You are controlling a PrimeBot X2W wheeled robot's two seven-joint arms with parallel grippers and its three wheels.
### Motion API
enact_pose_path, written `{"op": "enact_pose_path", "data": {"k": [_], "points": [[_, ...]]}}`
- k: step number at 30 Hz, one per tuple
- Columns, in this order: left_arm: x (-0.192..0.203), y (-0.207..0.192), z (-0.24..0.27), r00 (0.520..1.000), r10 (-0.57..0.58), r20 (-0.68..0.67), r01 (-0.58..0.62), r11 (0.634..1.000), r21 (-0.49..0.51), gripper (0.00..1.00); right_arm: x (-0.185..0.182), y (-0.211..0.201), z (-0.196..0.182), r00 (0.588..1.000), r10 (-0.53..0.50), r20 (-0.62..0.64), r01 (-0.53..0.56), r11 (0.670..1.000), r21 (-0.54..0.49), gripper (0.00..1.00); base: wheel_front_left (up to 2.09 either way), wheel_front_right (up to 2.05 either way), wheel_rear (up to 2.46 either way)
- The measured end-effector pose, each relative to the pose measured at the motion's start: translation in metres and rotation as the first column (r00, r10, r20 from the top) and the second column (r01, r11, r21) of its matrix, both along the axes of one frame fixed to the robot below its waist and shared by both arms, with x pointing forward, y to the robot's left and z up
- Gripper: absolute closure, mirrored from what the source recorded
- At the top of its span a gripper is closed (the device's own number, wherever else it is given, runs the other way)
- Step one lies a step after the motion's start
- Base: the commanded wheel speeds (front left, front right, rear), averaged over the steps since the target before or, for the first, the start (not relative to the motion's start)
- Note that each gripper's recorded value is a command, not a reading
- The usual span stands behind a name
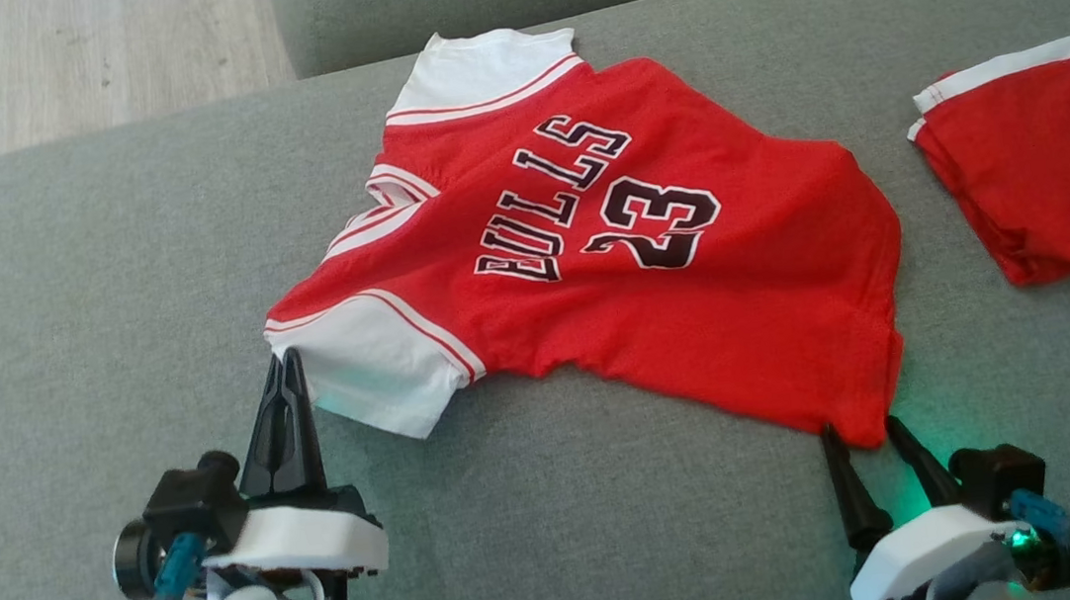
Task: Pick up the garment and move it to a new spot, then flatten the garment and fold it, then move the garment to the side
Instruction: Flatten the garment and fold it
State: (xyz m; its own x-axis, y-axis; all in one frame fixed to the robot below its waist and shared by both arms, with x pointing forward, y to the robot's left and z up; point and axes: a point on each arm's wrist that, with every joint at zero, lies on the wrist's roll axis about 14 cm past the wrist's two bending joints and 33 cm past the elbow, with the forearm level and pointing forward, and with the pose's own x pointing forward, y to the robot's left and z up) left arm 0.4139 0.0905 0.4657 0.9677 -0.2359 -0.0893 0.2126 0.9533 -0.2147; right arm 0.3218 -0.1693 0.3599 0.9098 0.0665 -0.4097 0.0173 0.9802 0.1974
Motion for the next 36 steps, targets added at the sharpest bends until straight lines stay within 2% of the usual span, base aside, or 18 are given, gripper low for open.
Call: {"op": "enact_pose_path", "data": {"k": [7, 8, 9, 10, 16, 19, 23, 27, 28, 30, 33, 36], "points": [[0.000, 0.005, -0.002, 1.000, 0.011, -0.006, -0.011, 1.000, 0.004, 1.00, 0.006, 0.001, -0.005, 1.000, 0.006, -0.014, -0.006, 1.000, -0.002, 0.00, 0.00, 0.00, 0.00], [0.000, 0.006, -0.003, 1.000, 0.012, -0.006, -0.012, 1.000, 0.006, 1.00, 0.006, 0.001, -0.005, 1.000, 0.008, -0.014, -0.008, 1.000, -0.002, 0.24, 0.00, 0.00, 0.00], [0.000, 0.006, -0.003, 1.000, 0.013, -0.006, -0.013, 1.000, 0.007, 1.00, 0.006, 0.002, -0.005, 1.000, 0.012, -0.011, -0.012, 1.000, -0.003, 0.89, 0.00, 0.00, 0.00], [0.000, 0.007, -0.002, 1.000, 0.013, -0.005, -0.013, 1.000, 0.009, 1.00, 0.007, 0.003, -0.004, 1.000, 0.016, -0.008, -0.016, 1.000, -0.003, 1.00, 0.00, 0.00, 0.00], [-0.001, 0.007, 0.003, 1.000, 0.010, 0.008, -0.011, 1.000, 0.009, 1.00, 0.012, 0.007, 0.009, 0.999, 0.026, 0.042, -0.026, 1.000, -0.002, 1.00, 0.00, 0.00, 0.00], [-0.001, 0.008, 0.008, 1.000, 0.017, 0.014, -0.017, 1.000, -0.013, 1.00, 0.024, 0.008, 0.033, 0.992, 0.021, 0.126, -0.023, 1.000, 0.009, 1.00, 0.00, 0.00, 0.00], [0.001, 0.010, 0.023, 0.999, 0.019, 0.029, -0.016, 0.995, -0.099, 1.00, 0.039, 0.009, 0.073, 0.966, 0.017, 0.259, -0.024, 0.999, 0.022, 1.00, 0.00, 0.00, 0.00], [0.017, 0.017, 0.083, 0.987, 0.027, 0.158, 0.004, 0.982, -0.191, 1.00, 0.070, 0.015, 0.153, 0.871, 0.062, 0.487, -0.053, 0.998, -0.030, 1.00, 0.00, 0.00, 0.00], [0.017, 0.017, 0.083, 0.987, 0.027, 0.158, 0.004, 0.982, -0.191, 1.00, 0.070, 0.015, 0.153, 0.871, 0.062, 0.487, -0.053, 0.998, -0.030, 1.00, 0.00, 0.00, 0.00], [0.027, 0.018, 0.129, 0.966, 0.028, 0.256, 0.034, 0.972, -0.234, 1.00, 0.083, 0.015, 0.195, 0.810, 0.089, 0.579, -0.065, 0.996, -0.062, 1.00, 0.00, 0.00, 0.00], [0.031, 0.015, 0.203, 0.911, 0.018, 0.412, 0.099, 0.960, -0.261, 1.00, 0.095, 0.006, 0.252, 0.722, 0.135, 0.678, -0.062, 0.989, -0.132, 1.00, 0.00, 0.00, 0.00], [0.019, 0.017, 0.271, 0.834, 0.033, 0.551, 0.154, 0.945, -0.288, 1.00, 0.096, 0.003, 0.302, 0.639, 0.175, 0.749, -0.061, 0.982, -0.177, 1.00, 0.00, 0.00, 0.00]]}}
